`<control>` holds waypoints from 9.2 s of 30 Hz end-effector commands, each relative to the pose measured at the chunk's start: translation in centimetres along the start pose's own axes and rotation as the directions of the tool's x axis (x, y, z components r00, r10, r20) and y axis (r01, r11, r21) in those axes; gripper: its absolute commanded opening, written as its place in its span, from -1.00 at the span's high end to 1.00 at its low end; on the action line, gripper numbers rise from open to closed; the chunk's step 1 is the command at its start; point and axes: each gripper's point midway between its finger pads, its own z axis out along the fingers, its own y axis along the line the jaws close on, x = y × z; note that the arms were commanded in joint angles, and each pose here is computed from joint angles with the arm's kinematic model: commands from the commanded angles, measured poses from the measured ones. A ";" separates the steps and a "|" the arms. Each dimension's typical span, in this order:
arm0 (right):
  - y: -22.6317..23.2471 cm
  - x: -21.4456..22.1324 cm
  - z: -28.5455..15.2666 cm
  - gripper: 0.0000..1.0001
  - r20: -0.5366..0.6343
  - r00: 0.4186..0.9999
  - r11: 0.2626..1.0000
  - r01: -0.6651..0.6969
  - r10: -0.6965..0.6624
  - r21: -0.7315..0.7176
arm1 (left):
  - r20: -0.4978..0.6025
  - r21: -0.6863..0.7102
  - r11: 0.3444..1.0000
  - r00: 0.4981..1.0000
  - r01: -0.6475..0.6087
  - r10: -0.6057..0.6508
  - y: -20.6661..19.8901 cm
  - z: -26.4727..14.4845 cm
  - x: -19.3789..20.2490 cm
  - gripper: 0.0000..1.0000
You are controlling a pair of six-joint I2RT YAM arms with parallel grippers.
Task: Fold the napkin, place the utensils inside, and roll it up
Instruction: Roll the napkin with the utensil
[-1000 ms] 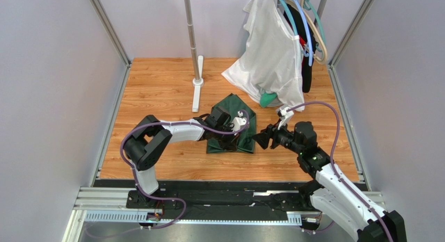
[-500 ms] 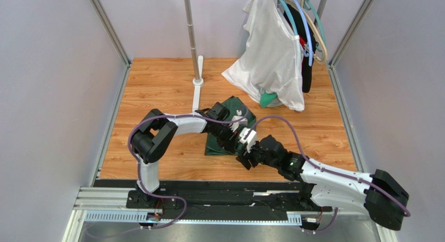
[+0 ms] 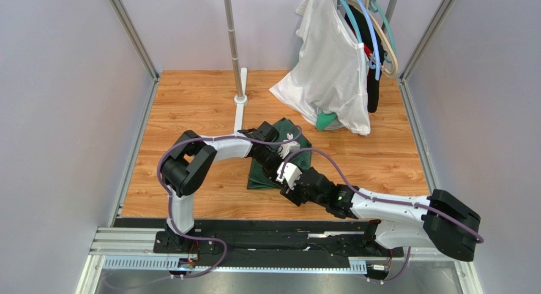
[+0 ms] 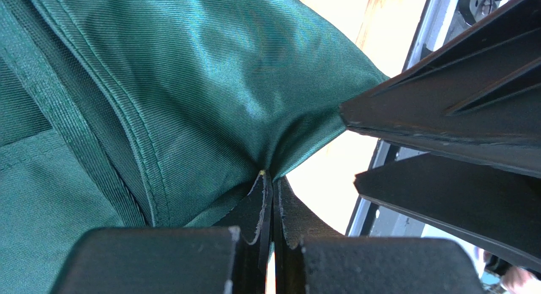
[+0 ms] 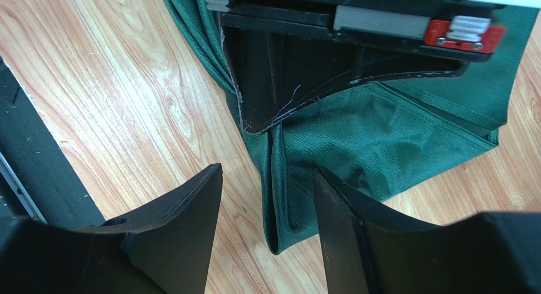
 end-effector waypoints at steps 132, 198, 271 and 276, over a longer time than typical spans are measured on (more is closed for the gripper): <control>-4.0 3.4 3.1 1.00 -0.324 0.706 0.643 -0.708 0.630 -0.292 | 0.270 -0.286 0.951 0.942 -0.120 0.200 1.9 -2.1 -0.6 0.14; -3.3 0.3 2.6 -0.01 -0.250 0.903 0.884 -0.406 0.349 -0.231 | 0.004 -0.016 0.937 0.937 0.349 -0.349 3.2 -0.1 3.7 1.00; -3.1 2.6 4.9 1.00 -0.423 0.781 0.781 -0.582 0.460 -0.225 | 0.484 -0.475 0.859 0.872 0.192 0.073 1.6 -9.3 3.3 -0.47; -3.0 2.7 4.9 1.00 -0.424 0.779 0.777 -0.587 0.463 -0.230 | 0.482 -0.499 0.836 0.875 0.228 0.049 1.9 -9.2 4.1 -0.43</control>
